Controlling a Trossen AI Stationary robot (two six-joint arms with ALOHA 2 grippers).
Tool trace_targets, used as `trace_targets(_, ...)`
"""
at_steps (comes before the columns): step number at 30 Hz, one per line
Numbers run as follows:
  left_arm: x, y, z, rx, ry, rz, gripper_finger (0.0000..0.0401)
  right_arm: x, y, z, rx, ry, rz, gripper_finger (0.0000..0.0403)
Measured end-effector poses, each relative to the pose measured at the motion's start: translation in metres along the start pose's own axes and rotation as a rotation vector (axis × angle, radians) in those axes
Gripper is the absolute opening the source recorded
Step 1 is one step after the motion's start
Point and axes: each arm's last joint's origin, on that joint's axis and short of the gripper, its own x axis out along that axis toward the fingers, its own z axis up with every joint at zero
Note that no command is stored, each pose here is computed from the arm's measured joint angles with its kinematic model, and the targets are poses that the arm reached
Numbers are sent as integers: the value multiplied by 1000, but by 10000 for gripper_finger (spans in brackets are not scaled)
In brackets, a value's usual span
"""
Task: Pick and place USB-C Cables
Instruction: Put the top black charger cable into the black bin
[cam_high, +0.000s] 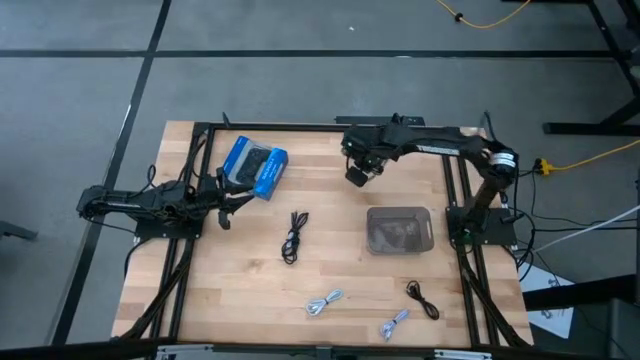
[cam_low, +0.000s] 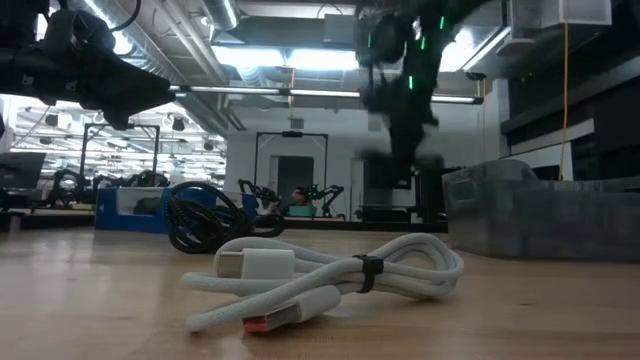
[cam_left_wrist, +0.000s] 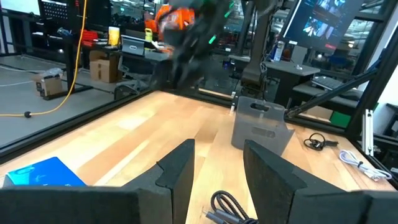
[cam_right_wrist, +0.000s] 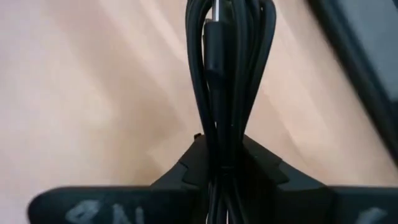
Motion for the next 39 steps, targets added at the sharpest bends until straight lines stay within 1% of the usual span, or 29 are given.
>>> trace_targets(4, 0, 0, 0, 0, 0, 0, 131, -49, 20, -6, -26, -58, 32, 62)
trace_targets(6, 0, 0, 0, 0, 0, 0, 131, -74, 28, -16, 6, -87, 43, 62)
trace_targets(9, 0, 0, 0, 0, 1, 0, 131, -104, 42, -42, 94, -81, 26, 62)
trace_targets(12, 0, 0, 0, 1, 1, 0, 131, -121, 53, -74, 155, -45, -55, 62)
trace_targets(14, 0, 0, 0, 1, 1, 0, 131, -127, 59, -94, 209, -12, -83, 62)
trace_targets(17, 0, 0, 0, 2, 1, 0, 131, -125, 74, -120, 257, 21, -95, 62)
trace_targets(23, 0, 0, 0, 3, 2, 0, 131, -110, 101, -157, 259, 108, -62, 62)
trace_targets(26, 0, 0, 0, 3, 2, 0, 131, -99, 107, -172, 255, 143, -72, 62)
trace_targets(30, 0, 0, 0, 4, 2, 0, 131, -84, 106, -186, 211, 167, -131, 62)
trace_targets(32, 0, 0, 0, 3, 1, 0, 131, -76, 104, -191, 178, 182, -156, 76)
trace_targets(35, 0, 0, 0, 4, 2, 0, 131, -66, 103, -197, 150, 194, -159, 116)
trace_targets(37, 0, 0, 0, 3, 2, 0, 131, -62, 105, -198, 164, 188, -139, 139)
trace_targets(39, 0, 0, 0, 3, 2, 0, 131, -58, 109, -197, 172, 178, -96, 157)
